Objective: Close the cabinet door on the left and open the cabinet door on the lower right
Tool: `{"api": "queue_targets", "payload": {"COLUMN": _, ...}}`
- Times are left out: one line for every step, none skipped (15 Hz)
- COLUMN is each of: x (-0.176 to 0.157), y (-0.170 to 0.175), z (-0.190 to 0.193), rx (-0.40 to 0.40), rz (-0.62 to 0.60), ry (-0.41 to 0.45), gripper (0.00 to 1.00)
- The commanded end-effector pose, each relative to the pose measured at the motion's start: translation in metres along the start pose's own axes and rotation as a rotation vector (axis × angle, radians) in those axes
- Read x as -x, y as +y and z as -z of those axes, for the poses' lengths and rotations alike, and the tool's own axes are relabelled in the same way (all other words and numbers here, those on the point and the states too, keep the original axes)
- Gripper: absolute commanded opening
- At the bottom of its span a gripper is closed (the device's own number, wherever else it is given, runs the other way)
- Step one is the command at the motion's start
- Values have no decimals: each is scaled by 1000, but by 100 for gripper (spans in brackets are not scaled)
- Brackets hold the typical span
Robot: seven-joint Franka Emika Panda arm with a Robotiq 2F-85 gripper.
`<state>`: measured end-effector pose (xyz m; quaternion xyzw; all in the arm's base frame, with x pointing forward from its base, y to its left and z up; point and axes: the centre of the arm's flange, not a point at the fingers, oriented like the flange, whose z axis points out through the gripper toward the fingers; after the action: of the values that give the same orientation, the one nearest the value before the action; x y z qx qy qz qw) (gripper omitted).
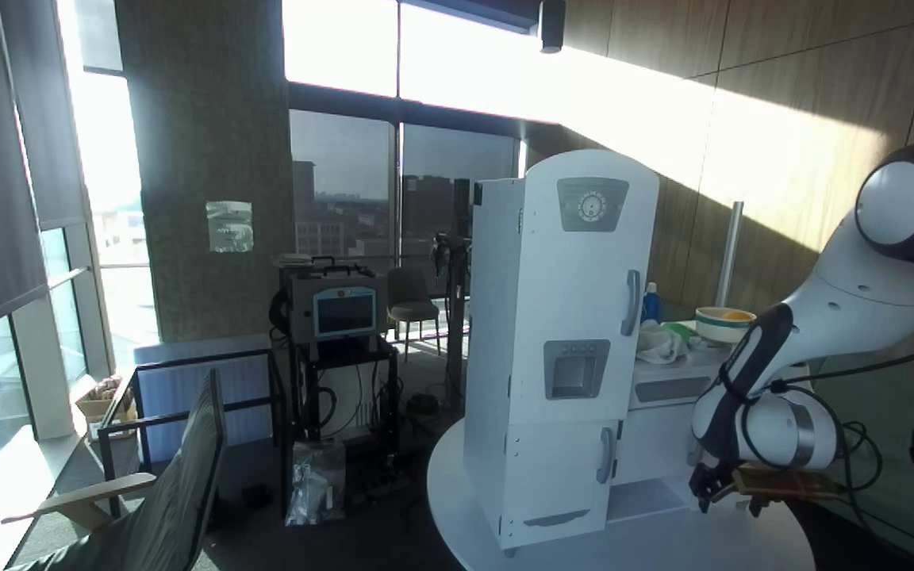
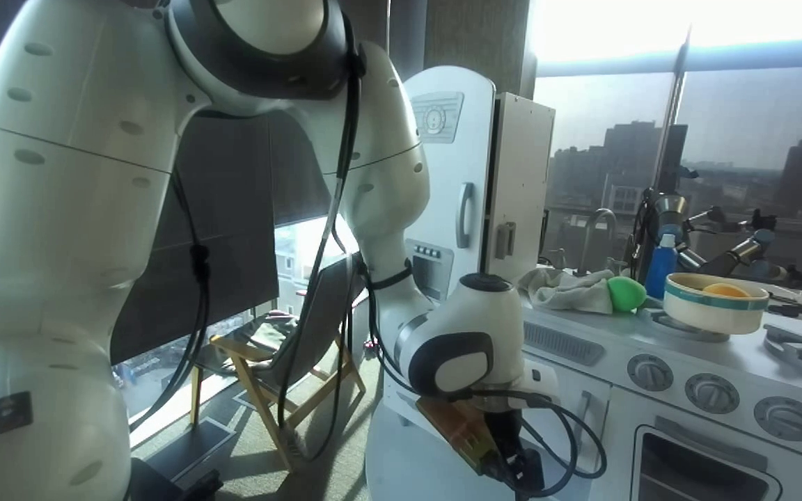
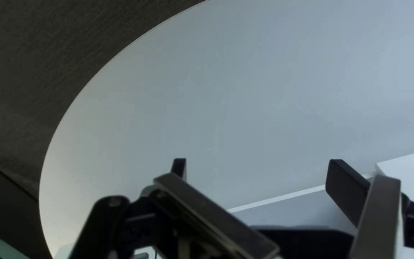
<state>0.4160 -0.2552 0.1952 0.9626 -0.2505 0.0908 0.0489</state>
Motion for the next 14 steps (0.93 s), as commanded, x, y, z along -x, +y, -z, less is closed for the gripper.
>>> {"api": "queue_targets", "payload": {"x": 41, "y": -37, "z": 31, "rx": -9, "rz": 188, "ry": 71, "gripper": 100}}
{"api": "queue_targets", "payload": {"x": 50, "y": -47, "z": 35, "rx": -19, "rz": 237, "ry": 90, "gripper": 100}}
{"api": "queue_targets", "payload": {"x": 63, "y": -57, "z": 39, "rx": -38, "rz": 284, "ry": 111, "gripper": 100}}
{"api": "queue_targets", "payload": {"x": 74, "y": -67, "z": 41, "rx": -55, "rz": 324, "ry": 133, "gripper": 100}}
{"api": "queue_targets", "payload": {"x": 84, "y": -79, "z": 43, "rx": -73, "rz": 360, "ry": 162, "gripper": 100}}
{"api": "queue_targets", "payload": {"x": 93, "y": -90, "z": 45, "rx": -88, "rz": 399, "ry": 187, "gripper": 100}}
{"api": "queue_targets", "payload": {"x": 100, "y": -104, "z": 46, "rx": -95, "rz": 433, "ry": 221, "gripper": 100}}
{"api": "queue_targets", "payload": {"x": 101, "y": -117, "z": 48, "rx": -111, "rz": 466, "ry": 256, "gripper": 100}}
{"api": "queue_targets", "payload": {"x": 98, "y": -135, "z": 51, "rx": -129, "rz": 499, "ry": 289, "gripper": 100}}
{"api": "queue_targets", "payload": {"x": 99, "y": -149, "z": 55, "rx": -149, "rz": 536, "ry": 324, "gripper": 100}}
{"api": "queue_targets", "payload": {"x": 100, "y": -163, "z": 58, "rx": -168, "rz": 575, "ry": 359, "gripper": 100}}
{"api": "queue_targets", "payload": {"x": 102, "y": -175, "z": 61, "rx": -186, "rz": 615, "ry": 396, "gripper": 100}}
{"api": "queue_targets", "payload": {"x": 101, "y": -184, "z": 64, "rx": -206, "rz": 639, "ry": 442, "gripper": 100}}
{"api": "queue_targets", "payload": {"x": 100, "y": -192, "z": 66, "rx": -229, "rz": 659, "ry": 485, "gripper": 100}}
